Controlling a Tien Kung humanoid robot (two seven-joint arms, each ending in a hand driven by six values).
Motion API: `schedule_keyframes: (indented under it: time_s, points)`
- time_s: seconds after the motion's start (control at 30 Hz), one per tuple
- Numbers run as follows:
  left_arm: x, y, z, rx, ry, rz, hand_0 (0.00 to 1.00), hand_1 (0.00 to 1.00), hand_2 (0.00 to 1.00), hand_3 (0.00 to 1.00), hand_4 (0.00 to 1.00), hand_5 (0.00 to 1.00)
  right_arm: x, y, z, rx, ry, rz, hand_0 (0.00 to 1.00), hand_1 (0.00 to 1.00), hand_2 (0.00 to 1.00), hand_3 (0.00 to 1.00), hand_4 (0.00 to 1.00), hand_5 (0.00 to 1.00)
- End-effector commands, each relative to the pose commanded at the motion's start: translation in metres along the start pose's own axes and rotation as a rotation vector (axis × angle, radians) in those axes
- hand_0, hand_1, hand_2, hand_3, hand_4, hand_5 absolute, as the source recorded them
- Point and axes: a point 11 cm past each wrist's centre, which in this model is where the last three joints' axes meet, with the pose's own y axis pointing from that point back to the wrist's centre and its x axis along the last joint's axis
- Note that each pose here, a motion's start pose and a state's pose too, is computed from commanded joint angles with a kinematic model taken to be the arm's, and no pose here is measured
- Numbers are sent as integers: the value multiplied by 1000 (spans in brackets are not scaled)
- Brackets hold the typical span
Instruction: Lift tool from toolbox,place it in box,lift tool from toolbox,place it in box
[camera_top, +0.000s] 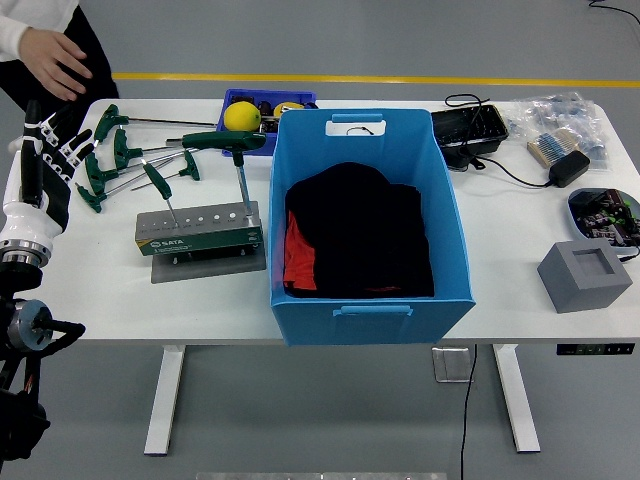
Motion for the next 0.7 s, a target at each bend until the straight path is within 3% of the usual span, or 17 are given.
schedule_keyframes:
  time_s: [0.43, 0.67, 0.7]
  points:
    - [0, -1, 3, -7, -9, 0, 847, 847, 988, 859, 998, 964, 0, 0, -2, 3, 1, 0, 699, 687, 748, 598, 812, 711]
    - [-8, -5, 17, -33, -101, -21, 858, 860, 990, 859, 998, 964, 1, 0, -4, 6, 0, 1, 699, 688, 748, 597, 812, 711]
    - [-9, -6, 19, -37, -116, -26, 915, 904, 996, 861, 998, 952, 1, 0, -4, 6, 0, 1, 699, 688, 748, 597, 812, 711]
